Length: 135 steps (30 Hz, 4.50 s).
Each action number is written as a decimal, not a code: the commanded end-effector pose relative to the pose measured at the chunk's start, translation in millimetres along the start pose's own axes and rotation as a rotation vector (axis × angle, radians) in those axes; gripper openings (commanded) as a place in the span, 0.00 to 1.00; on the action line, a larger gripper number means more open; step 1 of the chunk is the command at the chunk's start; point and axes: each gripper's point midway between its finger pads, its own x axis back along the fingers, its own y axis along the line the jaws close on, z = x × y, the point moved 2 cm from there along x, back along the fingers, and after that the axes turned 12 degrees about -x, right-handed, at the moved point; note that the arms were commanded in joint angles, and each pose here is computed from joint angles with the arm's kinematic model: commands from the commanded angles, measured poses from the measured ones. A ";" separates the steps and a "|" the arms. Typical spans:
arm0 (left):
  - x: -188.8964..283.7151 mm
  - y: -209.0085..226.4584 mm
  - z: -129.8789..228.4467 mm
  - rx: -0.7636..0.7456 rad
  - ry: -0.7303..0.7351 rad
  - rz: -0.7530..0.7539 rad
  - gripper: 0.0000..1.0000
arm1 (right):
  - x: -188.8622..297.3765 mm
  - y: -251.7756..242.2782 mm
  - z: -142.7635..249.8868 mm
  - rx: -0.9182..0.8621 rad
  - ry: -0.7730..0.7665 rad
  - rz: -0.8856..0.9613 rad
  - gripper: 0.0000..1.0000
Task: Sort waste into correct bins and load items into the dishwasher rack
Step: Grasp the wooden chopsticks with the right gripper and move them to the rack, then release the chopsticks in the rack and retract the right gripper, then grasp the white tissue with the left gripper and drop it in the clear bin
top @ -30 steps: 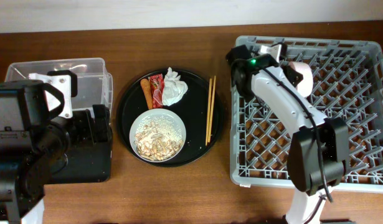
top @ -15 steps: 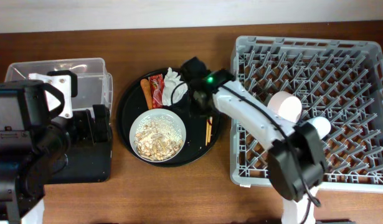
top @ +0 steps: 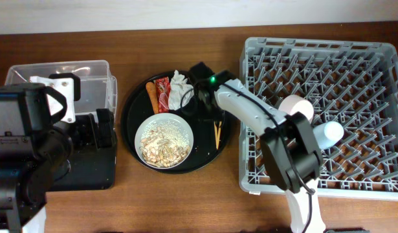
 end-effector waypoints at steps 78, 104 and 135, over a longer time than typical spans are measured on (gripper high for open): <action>2.7 1.3 0.6 0.013 -0.007 -0.011 0.99 | 277.6 -237.8 107.3 0.008 -1.109 -0.259 0.98; -60.4 -27.9 -22.9 0.063 0.007 0.214 0.99 | 125.4 -245.7 104.6 -0.017 -1.342 -0.280 0.98; -318.7 -151.9 -57.9 -0.293 0.102 0.154 0.00 | 125.5 -245.8 104.6 -0.018 -1.343 -0.280 0.98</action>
